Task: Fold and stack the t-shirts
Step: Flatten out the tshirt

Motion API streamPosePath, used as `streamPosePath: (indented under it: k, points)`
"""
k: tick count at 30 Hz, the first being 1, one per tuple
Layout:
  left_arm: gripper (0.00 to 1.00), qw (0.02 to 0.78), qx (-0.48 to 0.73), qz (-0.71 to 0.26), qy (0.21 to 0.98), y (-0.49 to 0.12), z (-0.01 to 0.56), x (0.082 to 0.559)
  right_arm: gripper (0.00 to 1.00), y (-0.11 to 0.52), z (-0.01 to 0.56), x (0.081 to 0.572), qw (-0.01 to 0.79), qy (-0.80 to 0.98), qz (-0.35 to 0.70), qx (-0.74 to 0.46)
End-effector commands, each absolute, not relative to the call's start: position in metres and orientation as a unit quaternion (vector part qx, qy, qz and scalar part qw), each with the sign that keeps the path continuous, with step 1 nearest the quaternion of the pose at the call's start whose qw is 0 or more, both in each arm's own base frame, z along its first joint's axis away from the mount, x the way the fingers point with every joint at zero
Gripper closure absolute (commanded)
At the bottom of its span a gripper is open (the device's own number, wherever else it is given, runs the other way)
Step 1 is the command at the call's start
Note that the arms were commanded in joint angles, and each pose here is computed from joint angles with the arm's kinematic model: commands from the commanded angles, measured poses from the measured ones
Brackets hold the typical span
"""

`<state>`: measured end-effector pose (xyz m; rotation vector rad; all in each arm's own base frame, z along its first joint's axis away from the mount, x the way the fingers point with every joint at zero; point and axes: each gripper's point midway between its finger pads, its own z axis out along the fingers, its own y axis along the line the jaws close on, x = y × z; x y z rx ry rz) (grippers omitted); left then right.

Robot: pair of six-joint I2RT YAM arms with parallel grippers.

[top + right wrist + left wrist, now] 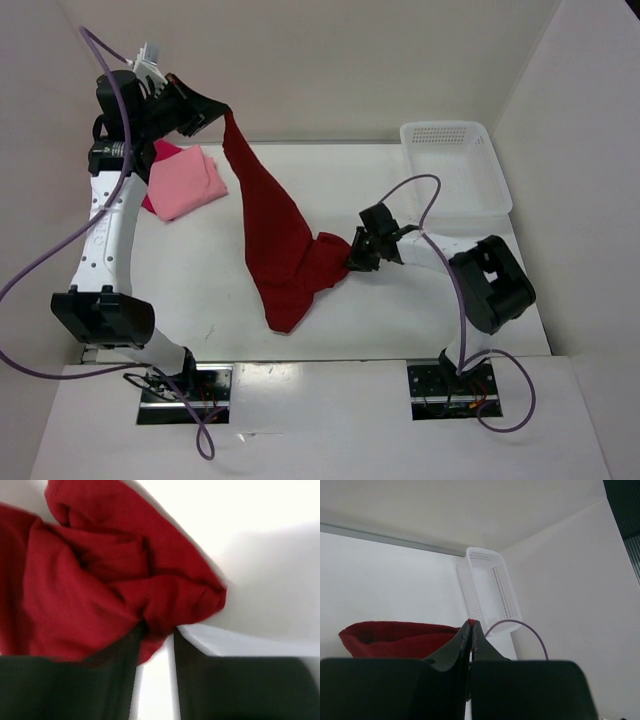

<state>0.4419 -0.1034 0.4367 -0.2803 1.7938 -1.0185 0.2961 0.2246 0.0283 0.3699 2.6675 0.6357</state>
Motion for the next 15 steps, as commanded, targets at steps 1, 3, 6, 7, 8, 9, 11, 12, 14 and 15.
streamPosePath:
  k: [1,3,6,7,8,9,11,12,14,15]
  points:
    - [1.0,0.55,-0.077,-0.433,0.71,-0.1,0.475,0.421,0.77,0.244,0.068,0.345,0.26,0.922,0.26,0.121]
    - [1.0,0.561,-0.085,-0.429,0.703,-0.09,0.485,0.412,0.95,0.247,0.092,0.347,0.283,0.916,0.261,0.111]
    - [1.0,0.585,-0.098,-0.412,0.692,-0.068,0.5,0.399,0.98,0.251,0.168,0.326,0.332,0.901,0.27,0.079]
    - [1.0,0.596,-0.107,-0.402,0.687,-0.057,0.504,0.397,0.98,0.254,0.204,0.321,0.356,0.888,0.282,0.069]
    - [1.0,0.61,-0.11,-0.393,0.679,-0.049,0.515,0.388,0.98,0.247,0.237,0.296,0.37,0.88,0.292,0.053]
    - [1.0,0.622,-0.119,-0.381,0.674,-0.032,0.519,0.384,0.98,0.243,0.272,0.29,0.39,0.866,0.308,0.052]
    - [1.0,0.639,-0.123,-0.369,0.664,-0.022,0.533,0.373,0.98,0.228,0.299,0.264,0.39,0.867,0.307,0.043]
    - [1.0,0.646,-0.12,-0.359,0.663,-0.02,0.537,0.371,0.98,0.217,0.321,0.255,0.407,0.857,0.313,0.047]
    - [1.0,0.668,-0.129,-0.334,0.653,-0.011,0.553,0.364,0.98,0.204,0.354,0.241,0.426,0.847,0.316,0.041]
    - [1.0,0.674,-0.13,-0.33,0.648,-0.01,0.56,0.361,0.98,0.199,0.368,0.237,0.437,0.839,0.32,0.043]
